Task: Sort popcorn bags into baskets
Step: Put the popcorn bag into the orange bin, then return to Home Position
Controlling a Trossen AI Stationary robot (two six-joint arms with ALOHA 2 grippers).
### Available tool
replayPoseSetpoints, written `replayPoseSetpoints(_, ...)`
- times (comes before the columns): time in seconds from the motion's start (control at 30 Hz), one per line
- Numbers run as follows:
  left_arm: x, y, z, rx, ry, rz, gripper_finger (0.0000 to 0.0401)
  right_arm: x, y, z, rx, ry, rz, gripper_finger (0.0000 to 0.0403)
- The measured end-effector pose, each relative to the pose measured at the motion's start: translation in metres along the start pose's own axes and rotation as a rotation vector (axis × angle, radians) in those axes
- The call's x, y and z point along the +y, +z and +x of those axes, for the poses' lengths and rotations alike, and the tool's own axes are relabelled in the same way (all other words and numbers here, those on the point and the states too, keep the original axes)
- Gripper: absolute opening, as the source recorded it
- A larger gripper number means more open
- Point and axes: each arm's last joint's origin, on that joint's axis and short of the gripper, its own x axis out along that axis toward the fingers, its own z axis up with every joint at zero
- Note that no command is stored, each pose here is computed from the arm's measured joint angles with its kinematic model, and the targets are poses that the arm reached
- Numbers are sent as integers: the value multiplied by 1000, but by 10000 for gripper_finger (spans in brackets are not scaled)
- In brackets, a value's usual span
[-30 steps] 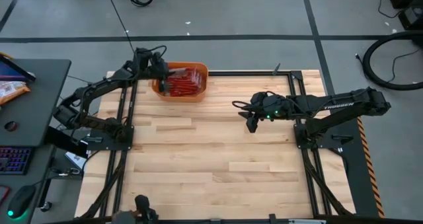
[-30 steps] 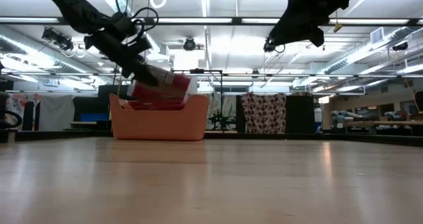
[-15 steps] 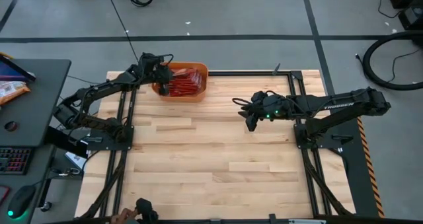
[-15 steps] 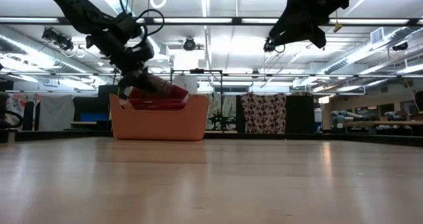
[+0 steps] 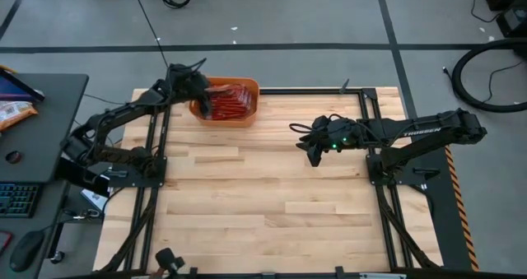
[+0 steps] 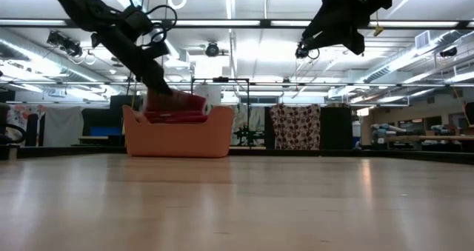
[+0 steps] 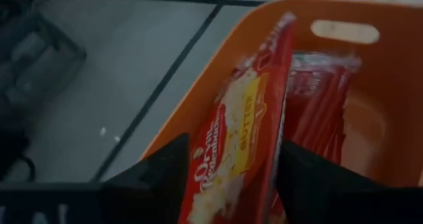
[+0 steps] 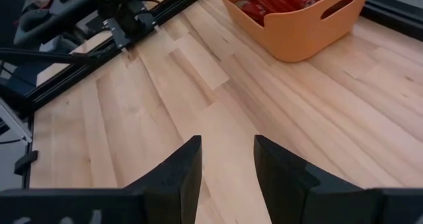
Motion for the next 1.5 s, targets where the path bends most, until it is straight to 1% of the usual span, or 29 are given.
replayPoseSetpoints(0.1, 0, 0, -3, 2, 9, -103, 209, 0, 0, 0, 7, 11, -11, 142)
replayPoseSetpoints(0.23, 0, -2, -3, 40, 36, -236, 203, 1, 0, 0, 14, 22, -31, 142)
replayPoseSetpoints(0.37, -5, -5, -3, 89, 37, -276, 196, 1, -1, 0, 18, 28, -42, 142)
replayPoseSetpoints(0.5, -7, -10, -3, 180, 133, -335, 192, 1, -1, 0, 28, 45, -56, 142)
replayPoseSetpoints(0.6, -8, -9, -4, 180, 150, -380, 192, 2, -1, 0, 35, 55, -56, 142)
replayPoseSetpoints(0.67, -8, -6, -8, 140, 114, -406, 192, 2, -1, 0, 40, 59, -56, 142)
replayPoseSetpoints(0.8, -11, 9, -22, 8, 52, -406, 192, 1, -2, -1, 52, 52, -47, 142)
replayPoseSetpoints(0.87, -13, 14, -31, -33, 30, -424, 192, -1, -2, 0, 55, 42, -40, 142)
replayPoseSetpoints(0.93, -16, 19, -39, -74, -17, -459, 192, -4, -2, 0, 61, 35, -36, 142)
replayPoseSetpoints(1.13, -27, 29, -60, -150, -267, -676, 192, -7, 1, 1, 91, 78, -23, 142)
replayPoseSetpoints(1.2, -34, 33, -68, -168, -346, -704, 192, -8, 1, -1, 94, 94, -41, 142)
replayPoseSetpoints(1.27, -42, 39, -79, -200, -395, -705, 191, -9, 2, -4, 92, 95, -69, 142)
replayPoseSetpoints(1.33, -52, 44, -92, -235, -401, -676, 189, -11, 1, -7, 98, 68, -93, 142)
replayPoseSetpoints(1.4, -60, 46, -104, -260, -384, -653, 182, -16, -3, -10, 94, 41, -103, 142)
replayPoseSetpoints(1.5, -69, 48, -121, -304, -364, -610, 165, -23, -11, -12, 71, 38, -100, 142)
